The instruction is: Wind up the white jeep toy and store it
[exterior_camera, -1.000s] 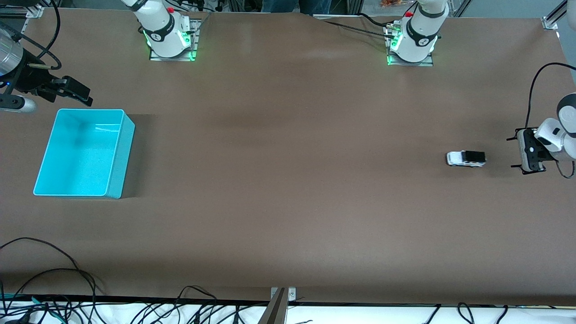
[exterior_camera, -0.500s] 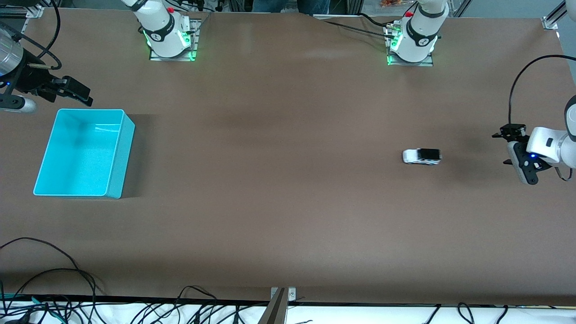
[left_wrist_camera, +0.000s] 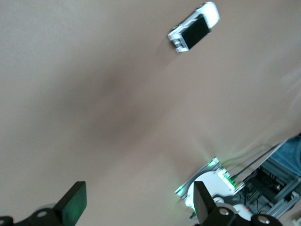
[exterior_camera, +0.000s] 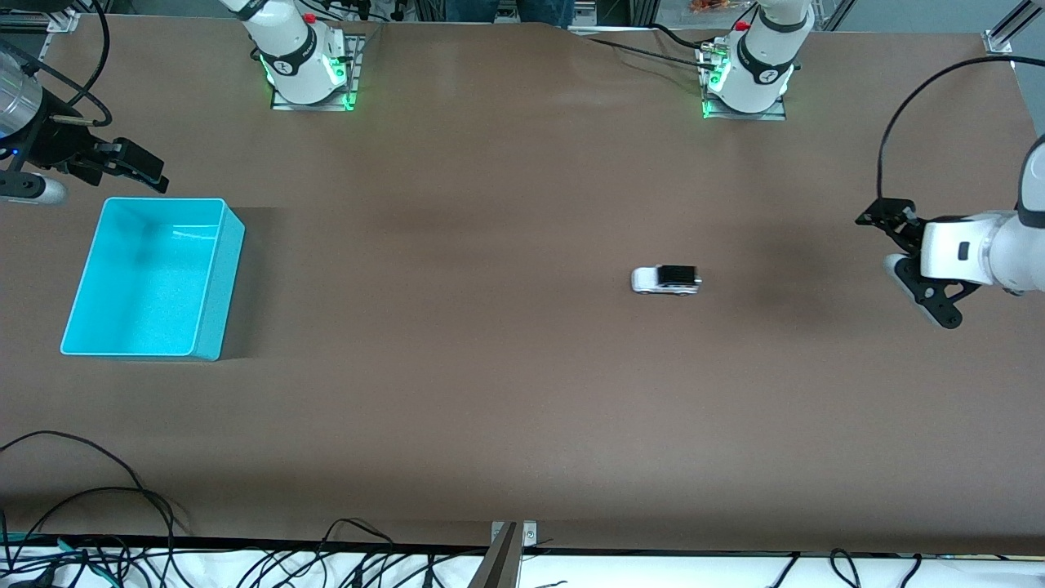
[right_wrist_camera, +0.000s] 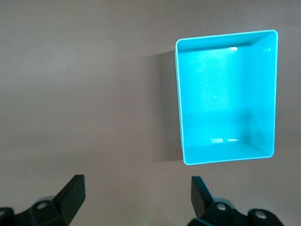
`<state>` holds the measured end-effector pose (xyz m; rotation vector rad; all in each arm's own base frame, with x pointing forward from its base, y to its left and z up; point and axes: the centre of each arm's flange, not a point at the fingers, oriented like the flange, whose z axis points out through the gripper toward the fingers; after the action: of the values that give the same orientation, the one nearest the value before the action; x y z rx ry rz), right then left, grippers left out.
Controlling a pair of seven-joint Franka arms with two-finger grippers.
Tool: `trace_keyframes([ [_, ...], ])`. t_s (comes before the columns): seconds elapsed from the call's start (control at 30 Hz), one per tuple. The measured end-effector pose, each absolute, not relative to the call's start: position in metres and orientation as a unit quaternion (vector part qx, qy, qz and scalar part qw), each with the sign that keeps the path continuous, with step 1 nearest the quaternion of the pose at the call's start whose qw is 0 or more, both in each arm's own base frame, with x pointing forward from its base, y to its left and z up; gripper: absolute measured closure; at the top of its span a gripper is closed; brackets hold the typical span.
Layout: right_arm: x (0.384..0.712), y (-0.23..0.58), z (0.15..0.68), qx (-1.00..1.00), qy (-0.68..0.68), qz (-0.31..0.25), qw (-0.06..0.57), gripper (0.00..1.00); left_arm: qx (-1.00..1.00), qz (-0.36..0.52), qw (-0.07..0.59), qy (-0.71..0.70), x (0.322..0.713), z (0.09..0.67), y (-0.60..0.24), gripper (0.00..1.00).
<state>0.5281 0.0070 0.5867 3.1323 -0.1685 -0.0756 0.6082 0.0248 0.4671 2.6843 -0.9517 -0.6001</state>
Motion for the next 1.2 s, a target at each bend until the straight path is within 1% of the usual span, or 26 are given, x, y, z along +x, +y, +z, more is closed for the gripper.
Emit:
trace_keyframes([
  [0.27,0.528,0.007,0.587,0.998,-0.054,-0.024,0.002,0.0,0.941,-0.201,0.079,-0.262,0.595,0.505,-0.041,0.0],
  [0.57,0.528,0.007,0.587,0.998,-0.053,-0.024,0.002,0.0,0.962,-0.195,0.047,-0.186,0.581,0.53,-0.098,0.0],
  [0.77,0.528,0.009,0.587,0.998,-0.052,-0.024,0.002,0.0,0.97,-0.181,0.04,-0.155,0.579,0.546,-0.107,0.0],
  [1.0,0.528,0.011,0.588,0.998,-0.05,-0.023,0.002,0.0,0.972,-0.172,0.04,-0.154,0.58,0.551,-0.108,0.0],
  [1.2,0.528,0.013,0.59,0.999,-0.048,-0.021,0.002,0.0,0.977,-0.142,0.036,-0.154,0.581,0.559,-0.116,0.0],
])
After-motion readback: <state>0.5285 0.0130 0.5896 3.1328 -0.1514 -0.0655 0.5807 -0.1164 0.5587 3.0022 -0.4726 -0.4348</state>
